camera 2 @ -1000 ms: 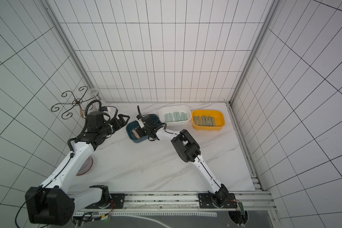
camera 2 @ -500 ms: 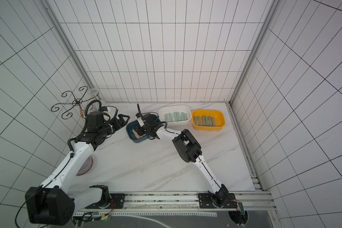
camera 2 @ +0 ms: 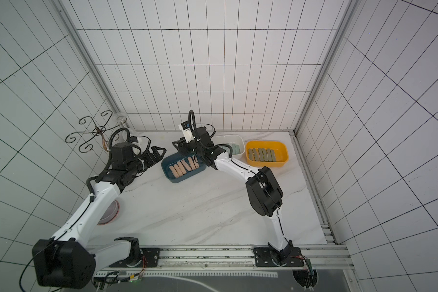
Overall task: Place the fruit knives into the storage box by color
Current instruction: Place the fruit knife in the storage box, then reset both arms
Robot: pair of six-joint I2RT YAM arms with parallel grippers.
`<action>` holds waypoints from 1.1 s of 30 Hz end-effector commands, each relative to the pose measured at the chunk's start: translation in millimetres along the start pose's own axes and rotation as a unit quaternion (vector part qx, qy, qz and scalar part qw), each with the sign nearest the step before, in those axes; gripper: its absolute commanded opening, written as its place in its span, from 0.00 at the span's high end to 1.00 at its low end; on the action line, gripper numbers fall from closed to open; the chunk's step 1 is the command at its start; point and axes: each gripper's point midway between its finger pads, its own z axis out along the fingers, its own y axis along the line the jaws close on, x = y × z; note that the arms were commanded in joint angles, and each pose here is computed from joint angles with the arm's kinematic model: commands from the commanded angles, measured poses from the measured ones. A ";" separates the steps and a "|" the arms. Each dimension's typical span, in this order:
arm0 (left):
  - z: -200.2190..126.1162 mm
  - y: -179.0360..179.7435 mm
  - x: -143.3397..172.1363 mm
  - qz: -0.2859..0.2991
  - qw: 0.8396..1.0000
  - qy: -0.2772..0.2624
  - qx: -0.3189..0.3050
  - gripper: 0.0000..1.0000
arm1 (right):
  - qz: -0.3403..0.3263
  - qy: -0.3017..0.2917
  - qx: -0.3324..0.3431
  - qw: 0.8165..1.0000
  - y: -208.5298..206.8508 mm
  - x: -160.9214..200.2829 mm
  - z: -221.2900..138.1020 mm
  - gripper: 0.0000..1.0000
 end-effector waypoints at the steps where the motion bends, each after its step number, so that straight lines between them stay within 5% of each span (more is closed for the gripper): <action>1: -14.4 -20.3 -20.1 0.017 0.999 -0.033 0.024 0.03 | 0.012 0.017 0.037 0.999 -28.0 19.1 -23.0 0.47; 12: -22.4 -31.7 -20.7 0.062 0.997 -0.053 0.008 0.03 | 0.032 -0.008 0.123 0.992 -72.4 6.9 -144.8 0.39; 17: -29.5 -35.1 -20.9 0.104 0.990 -0.092 -0.024 0.03 | 0.055 -0.017 0.167 0.984 -95.1 7.1 -211.2 0.26; 20: -37.9 -31.5 -24.1 0.109 0.985 -0.130 -0.037 0.03 | 0.080 -0.029 0.222 0.971 -120.0 13.2 -258.1 0.01; 21: -40.9 -30.6 -25.5 0.110 0.983 -0.144 -0.039 0.03 | 0.090 -0.034 0.239 0.966 -127.8 14.5 -271.8 0.00; 27: -64.0 -16.2 -34.1 0.152 0.953 -0.250 -0.074 0.03 | 0.136 -0.075 0.392 0.907 -181.3 27.8 -357.8 0.00; 33: -66.4 30.4 -25.2 0.226 0.914 -0.289 -0.174 0.03 | 0.133 -0.105 0.557 0.813 -228.0 48.7 -424.6 0.00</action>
